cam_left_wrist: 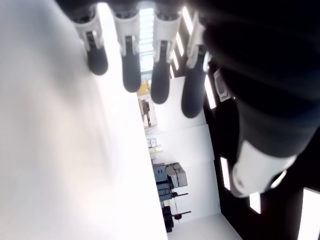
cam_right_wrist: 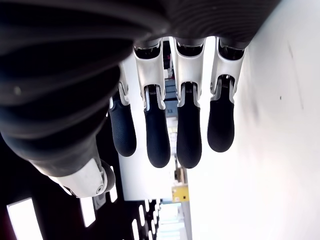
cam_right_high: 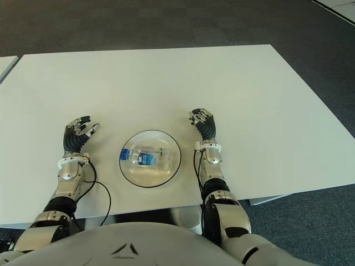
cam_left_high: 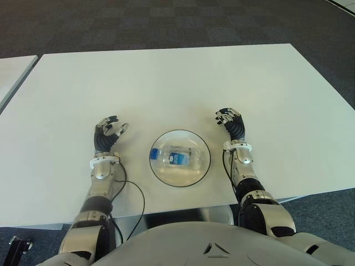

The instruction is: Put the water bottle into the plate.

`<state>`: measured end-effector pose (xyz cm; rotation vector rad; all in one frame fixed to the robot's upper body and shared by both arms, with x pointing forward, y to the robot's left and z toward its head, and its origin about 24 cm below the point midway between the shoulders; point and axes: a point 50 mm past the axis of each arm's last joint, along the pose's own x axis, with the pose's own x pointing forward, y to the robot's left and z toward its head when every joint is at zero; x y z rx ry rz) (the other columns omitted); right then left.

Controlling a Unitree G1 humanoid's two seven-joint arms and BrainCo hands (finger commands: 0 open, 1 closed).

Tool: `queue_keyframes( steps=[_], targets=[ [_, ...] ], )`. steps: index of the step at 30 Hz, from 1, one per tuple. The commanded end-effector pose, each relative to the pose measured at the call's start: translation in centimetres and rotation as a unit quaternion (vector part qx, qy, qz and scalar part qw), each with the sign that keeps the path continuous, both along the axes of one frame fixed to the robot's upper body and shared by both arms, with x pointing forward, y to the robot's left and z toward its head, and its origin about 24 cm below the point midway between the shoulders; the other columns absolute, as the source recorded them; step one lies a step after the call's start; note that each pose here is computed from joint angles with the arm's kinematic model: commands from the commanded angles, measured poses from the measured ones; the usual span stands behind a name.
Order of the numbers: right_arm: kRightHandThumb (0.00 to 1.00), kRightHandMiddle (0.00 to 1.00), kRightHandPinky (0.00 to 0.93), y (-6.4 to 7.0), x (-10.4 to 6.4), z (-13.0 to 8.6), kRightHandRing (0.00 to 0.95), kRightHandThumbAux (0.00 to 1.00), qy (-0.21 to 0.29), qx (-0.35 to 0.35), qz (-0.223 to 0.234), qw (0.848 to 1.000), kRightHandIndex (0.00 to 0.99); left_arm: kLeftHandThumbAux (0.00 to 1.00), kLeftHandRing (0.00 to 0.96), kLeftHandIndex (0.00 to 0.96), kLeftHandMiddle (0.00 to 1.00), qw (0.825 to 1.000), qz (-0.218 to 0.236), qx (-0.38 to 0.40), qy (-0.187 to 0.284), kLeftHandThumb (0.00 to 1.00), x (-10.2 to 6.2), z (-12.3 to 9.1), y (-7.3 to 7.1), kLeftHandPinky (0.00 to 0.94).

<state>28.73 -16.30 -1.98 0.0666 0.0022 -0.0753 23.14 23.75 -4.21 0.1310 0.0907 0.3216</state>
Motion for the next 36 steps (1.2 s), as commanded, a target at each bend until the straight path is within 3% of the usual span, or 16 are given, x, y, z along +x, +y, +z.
queue_keyframes(
  steps=[1,36],
  targets=[
    [0.708,0.485,0.556,0.13,-0.15,-0.38,0.505,0.728,0.008,0.004,-0.001,1.0,0.43,0.717,0.511,0.43,0.522,0.996,-0.008,-0.049,0.073,0.703,-1.86,-2.82,-0.62,0.483],
    [0.706,0.466,0.56,0.02,-0.49,-1.32,0.496,0.731,0.029,0.0,-0.005,1.0,0.429,0.717,0.453,0.425,0.458,0.995,-0.066,-0.07,0.04,0.7,-2.4,-2.33,-0.68,0.462]
  ],
)
